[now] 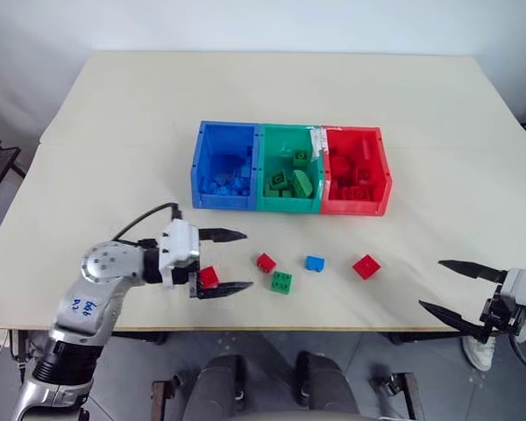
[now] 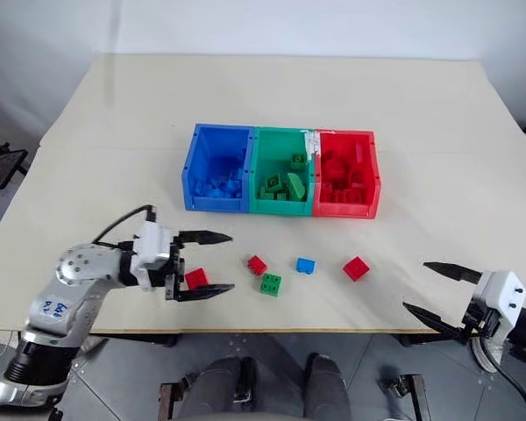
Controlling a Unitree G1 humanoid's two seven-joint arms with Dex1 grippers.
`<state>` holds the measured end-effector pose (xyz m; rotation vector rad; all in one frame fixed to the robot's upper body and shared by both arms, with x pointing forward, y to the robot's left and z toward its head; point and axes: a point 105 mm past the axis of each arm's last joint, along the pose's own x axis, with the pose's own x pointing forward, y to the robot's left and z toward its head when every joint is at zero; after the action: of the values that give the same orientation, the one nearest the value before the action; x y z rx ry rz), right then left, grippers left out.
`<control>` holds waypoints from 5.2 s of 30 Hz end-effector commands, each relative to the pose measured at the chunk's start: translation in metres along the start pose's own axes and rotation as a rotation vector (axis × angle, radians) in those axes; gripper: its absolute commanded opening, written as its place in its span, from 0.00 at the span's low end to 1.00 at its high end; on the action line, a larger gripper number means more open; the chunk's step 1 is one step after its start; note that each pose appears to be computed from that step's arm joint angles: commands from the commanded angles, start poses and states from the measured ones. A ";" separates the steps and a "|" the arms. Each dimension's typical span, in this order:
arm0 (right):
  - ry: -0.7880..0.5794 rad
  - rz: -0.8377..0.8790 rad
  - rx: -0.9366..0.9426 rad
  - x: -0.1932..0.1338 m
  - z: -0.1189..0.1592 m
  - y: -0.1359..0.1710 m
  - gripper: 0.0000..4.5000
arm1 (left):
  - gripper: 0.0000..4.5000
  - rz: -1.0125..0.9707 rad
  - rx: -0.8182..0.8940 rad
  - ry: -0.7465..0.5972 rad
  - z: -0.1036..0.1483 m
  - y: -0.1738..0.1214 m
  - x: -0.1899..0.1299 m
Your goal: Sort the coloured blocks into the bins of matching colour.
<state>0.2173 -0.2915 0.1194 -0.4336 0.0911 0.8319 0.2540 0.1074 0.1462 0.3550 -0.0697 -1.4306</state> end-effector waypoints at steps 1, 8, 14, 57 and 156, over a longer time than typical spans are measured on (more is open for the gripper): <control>-0.057 0.014 -0.015 0.019 0.017 0.002 1.00 | 0.97 -0.041 0.050 -0.003 0.003 -0.004 0.003; -0.041 0.012 0.081 0.062 0.022 0.010 1.00 | 0.97 0.042 0.036 -0.033 0.006 0.005 -0.021; -0.020 0.024 0.138 0.083 0.009 0.020 1.00 | 0.97 0.174 0.006 0.028 -0.007 0.007 -0.052; -0.331 -0.228 0.004 0.153 0.114 -0.080 0.99 | 1.00 0.469 -0.025 -0.054 0.015 0.026 -0.061; -0.381 0.164 -0.109 0.173 0.134 -0.009 0.99 | 1.00 0.450 -0.041 0.012 -0.005 0.003 -0.075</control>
<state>0.3439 -0.0970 0.1891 -0.3384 -0.1976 1.1024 0.2481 0.1826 0.1522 0.2717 -0.0967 -0.9501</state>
